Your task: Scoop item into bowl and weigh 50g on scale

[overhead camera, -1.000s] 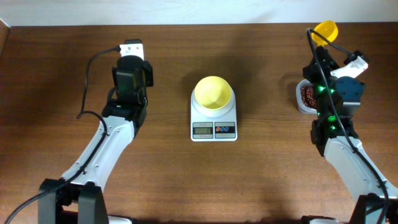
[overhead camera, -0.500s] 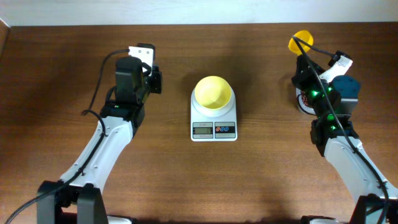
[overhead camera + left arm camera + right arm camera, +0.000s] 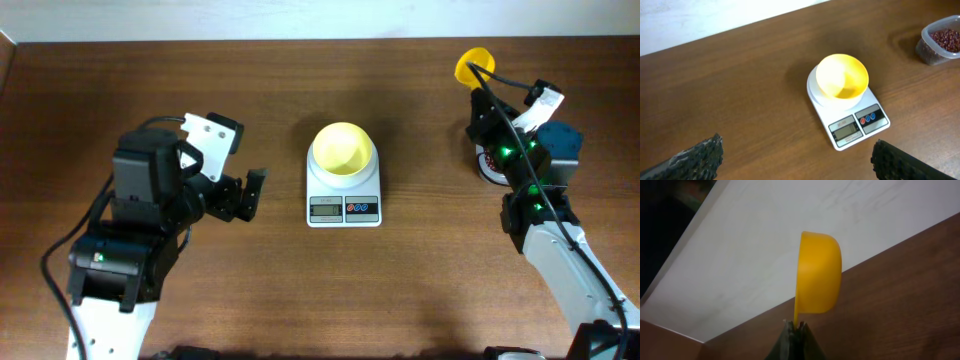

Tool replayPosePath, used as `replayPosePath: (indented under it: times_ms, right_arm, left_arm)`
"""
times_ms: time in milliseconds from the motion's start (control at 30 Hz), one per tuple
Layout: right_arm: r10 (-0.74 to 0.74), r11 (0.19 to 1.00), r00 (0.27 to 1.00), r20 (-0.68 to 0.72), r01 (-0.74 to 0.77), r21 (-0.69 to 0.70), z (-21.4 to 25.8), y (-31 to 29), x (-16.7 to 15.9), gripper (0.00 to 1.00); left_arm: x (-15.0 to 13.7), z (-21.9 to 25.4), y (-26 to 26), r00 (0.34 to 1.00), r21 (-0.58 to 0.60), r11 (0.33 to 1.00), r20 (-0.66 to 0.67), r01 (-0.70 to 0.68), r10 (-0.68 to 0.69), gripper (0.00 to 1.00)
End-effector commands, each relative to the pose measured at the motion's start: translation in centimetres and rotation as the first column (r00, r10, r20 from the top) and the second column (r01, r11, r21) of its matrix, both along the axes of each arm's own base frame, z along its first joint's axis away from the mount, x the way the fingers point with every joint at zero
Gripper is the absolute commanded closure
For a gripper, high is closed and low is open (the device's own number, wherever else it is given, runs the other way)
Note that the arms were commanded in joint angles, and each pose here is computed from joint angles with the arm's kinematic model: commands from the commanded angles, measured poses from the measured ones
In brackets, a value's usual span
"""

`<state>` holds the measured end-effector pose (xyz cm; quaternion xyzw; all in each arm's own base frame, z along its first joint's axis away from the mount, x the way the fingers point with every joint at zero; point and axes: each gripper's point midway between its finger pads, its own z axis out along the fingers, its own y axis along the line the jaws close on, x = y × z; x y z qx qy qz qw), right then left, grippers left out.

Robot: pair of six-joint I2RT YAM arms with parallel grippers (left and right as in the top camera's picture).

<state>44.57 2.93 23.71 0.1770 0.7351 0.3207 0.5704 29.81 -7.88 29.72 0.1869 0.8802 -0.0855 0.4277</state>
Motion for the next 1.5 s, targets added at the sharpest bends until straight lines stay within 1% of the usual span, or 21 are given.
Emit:
replayPosePath:
  times_ms: [0, 67, 100, 167, 200, 233, 333, 433, 500, 533, 567, 600, 667, 733, 1133, 1267, 1367, 1467]
  right_arm:
    - [0.055, 0.998, 0.997, 0.052, -0.054, -0.01, 1.9, 0.7, -0.3, 0.96]
    - [0.051, 0.999, 0.997, 0.052, -0.051, -0.011, 1.9, 0.6, -0.3, 0.96]
    - [0.051, 0.999, 0.997, 0.052, -0.051, -0.011, 1.9, 0.6, -0.3, 0.96]
    - [0.051, 0.999, 0.997, 0.052, -0.051, -0.011, 1.9, 0.6, -0.3, 0.96]
    - [0.051, 0.999, 0.997, 0.052, -0.051, -0.01, 1.9, 0.6, -0.3, 0.96]
    - [0.051, 0.999, 0.997, 0.052, -0.051, -0.011, 1.9, 0.6, -0.3, 0.96]
    - [0.057, 0.998, 0.997, 0.051, -0.057, -0.009, 1.9, 0.7, -0.3, 0.96]
    - [0.159, 0.987, 0.986, 0.04, -0.16, 0.007, 1.7, 2.1, -1.0, 0.96]
    - [0.245, 0.968, 0.969, 0.022, -0.246, 0.051, 1.5, 2.6, -1.9, 0.96]
    - [0.253, 0.963, 0.967, 0.01, -0.252, 0.098, 1.5, 2.4, -2.0, 0.96]
    - [0.269, 0.946, 0.963, -0.013, -0.261, 0.19, 1.6, 2.1, -2.4, 0.96]
    - [0.306, 0.929, 0.952, -0.018, -0.295, 0.225, 1.7, 2.1, -2.9, 0.96]
    - [0.383, 0.897, 0.924, -0.007, -0.37, 0.241, 1.9, 1.4, -4.1, 0.96]
    - [0.409, 0.884, 0.913, -0.002, -0.396, 0.249, 2.1, 0.7, -4.7, 0.96]
    - [0.424, 0.878, 0.906, 0.003, -0.412, 0.243, 2.1, 0.8, -4.9, 0.96]
    - [0.42, 0.88, 0.907, 0.002, -0.408, 0.243, 2.1, 0.8, -4.8, 0.96]
    - [0.411, 0.885, 0.912, 0.002, -0.399, 0.242, 2.1, 0.6, -4.7, 0.96]
    - [0.396, 0.892, 0.918, 0.0, -0.384, 0.24, 2.0, 0.4, -4.5, 0.96]
  left_arm:
    - [-0.3, 0.0, -0.4, 1.0, -0.017, 1.0, -0.016, 0.019, -0.019, 0.01]
    - [-1.0, 0.3, -2.0, 0.977, 0.048, 0.977, 0.034, 0.209, -0.211, 0.01]
    - [-1.8, 0.5, -3.3, 0.94, 0.073, 0.941, 0.059, 0.331, -0.336, 0.01]
    - [-2.5, 0.5, -4.1, 0.9, 0.099, 0.902, 0.076, 0.421, -0.429, 0.01]
    - [-3.0, 0.0, -4.3, 0.881, 0.119, 0.88, 0.064, 0.46, -0.469, 0.01]
    - [-3.3, -0.3, -4.3, 0.874, 0.127, 0.871, 0.051, 0.475, -0.484, 0.01]
    - [-3.2, -0.7, -3.9, 0.883, 0.145, 0.876, 0.032, 0.459, -0.468, 0.01]
    - [-2.4, -0.5, -3.2, 0.898, 0.187, 0.887, 0.047, 0.421, -0.437, 0.01]
    - [-1.8, 0.1, -3.2, 0.896, 0.197, 0.888, 0.08, 0.415, -0.436, 0.01]
    - [-1.7, 0.3, -3.3, 0.896, 0.2, 0.889, 0.089, 0.413, -0.436, 0.01]
    - [-1.6, 0.4, -3.3, 0.895, 0.202, 0.889, 0.096, 0.412, -0.436, 0.01]
    - [-1.5, 0.5, -3.3, 0.894, 0.204, 0.889, 0.101, 0.41, -0.436, 0.01]
    - [-1.4, 0.6, -3.3, 0.893, 0.206, 0.889, 0.109, 0.409, -0.436, 0.01]
    - [-1.3, 0.6, -3.3, 0.893, 0.206, 0.889, 0.11, 0.409, -0.436, 0.01]
    - [-1.6, 0.6, -3.5, 0.889, 0.192, 0.886, 0.104, 0.421, -0.445, 0.01]
    - [-1.7, 0.6, -3.7, 0.919, 0.096, 0.921, 0.08, 0.378, -0.386, 0.01]
    - [-2.1, 0.7, -4.2, 0.909, 0.073, 0.912, 0.081, 0.404, -0.409, 0.01]
    - [-2.3, 0.0, -4.6, 0.902, 0.04, 0.903, 0.048, 0.428, -0.43, 0.01]
